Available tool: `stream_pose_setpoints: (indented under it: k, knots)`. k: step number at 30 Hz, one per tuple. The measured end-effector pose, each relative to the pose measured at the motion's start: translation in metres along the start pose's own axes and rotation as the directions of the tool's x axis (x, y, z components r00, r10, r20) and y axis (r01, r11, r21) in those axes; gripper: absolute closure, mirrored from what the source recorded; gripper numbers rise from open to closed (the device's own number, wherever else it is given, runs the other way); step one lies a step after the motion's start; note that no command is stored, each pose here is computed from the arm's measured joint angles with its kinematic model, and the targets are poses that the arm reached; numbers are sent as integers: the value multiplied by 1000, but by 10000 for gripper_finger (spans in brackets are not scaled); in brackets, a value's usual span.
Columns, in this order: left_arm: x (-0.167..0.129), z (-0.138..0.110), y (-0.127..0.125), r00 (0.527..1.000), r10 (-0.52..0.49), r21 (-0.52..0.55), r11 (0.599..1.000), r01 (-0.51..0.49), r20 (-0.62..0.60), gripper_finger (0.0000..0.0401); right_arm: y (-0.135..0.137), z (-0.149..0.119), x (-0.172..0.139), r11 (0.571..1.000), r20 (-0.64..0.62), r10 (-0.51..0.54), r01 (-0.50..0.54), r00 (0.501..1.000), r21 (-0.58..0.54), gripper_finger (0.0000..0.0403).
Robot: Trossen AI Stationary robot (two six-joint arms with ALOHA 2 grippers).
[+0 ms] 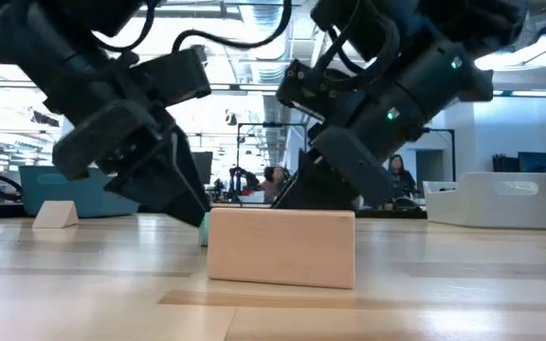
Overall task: Sort & place blocks by color
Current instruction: Put the light blue block into the transparent bin
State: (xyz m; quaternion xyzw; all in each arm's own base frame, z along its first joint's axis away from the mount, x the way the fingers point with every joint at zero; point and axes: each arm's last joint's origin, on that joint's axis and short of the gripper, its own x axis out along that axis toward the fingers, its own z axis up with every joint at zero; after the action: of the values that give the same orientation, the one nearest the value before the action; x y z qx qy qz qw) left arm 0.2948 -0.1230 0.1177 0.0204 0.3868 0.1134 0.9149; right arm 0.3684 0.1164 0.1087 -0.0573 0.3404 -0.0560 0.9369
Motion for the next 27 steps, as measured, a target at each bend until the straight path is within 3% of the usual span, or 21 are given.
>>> stream_pose_setpoints:
  k: [11, 14, 17, 20, 25, 27]
  knots:
    - [-23, 7, 3, 996, 76, 3, 997, -76, 45, 216, -11, 14, -23, 997, -25, -71, 72, 997, 1, 92]
    - [-38, 8, 6, 988, 144, 22, 989, -146, 63, 216, -17, 9, -30, 988, -94, -156, 153, 983, -38, 92]
    - [-54, 9, 10, 971, 221, -1, 975, -222, 93, 216, -20, 13, -37, 984, -88, -174, 175, 981, 3, 92]
    - [-67, 8, 11, 954, 274, -20, 962, -274, 124, 216, -15, 23, -40, 989, -7, -136, 137, 991, 61, 92]
    - [-73, 5, 11, 935, 323, -4, 946, -326, 146, 216, -1, 36, -29, 988, 184, 38, -65, 982, 142, 92]
    - [-73, 4, 11, 936, 324, -4, 945, -327, 140, 216, 1, 33, -21, 988, 199, 64, -90, 978, 125, 92]
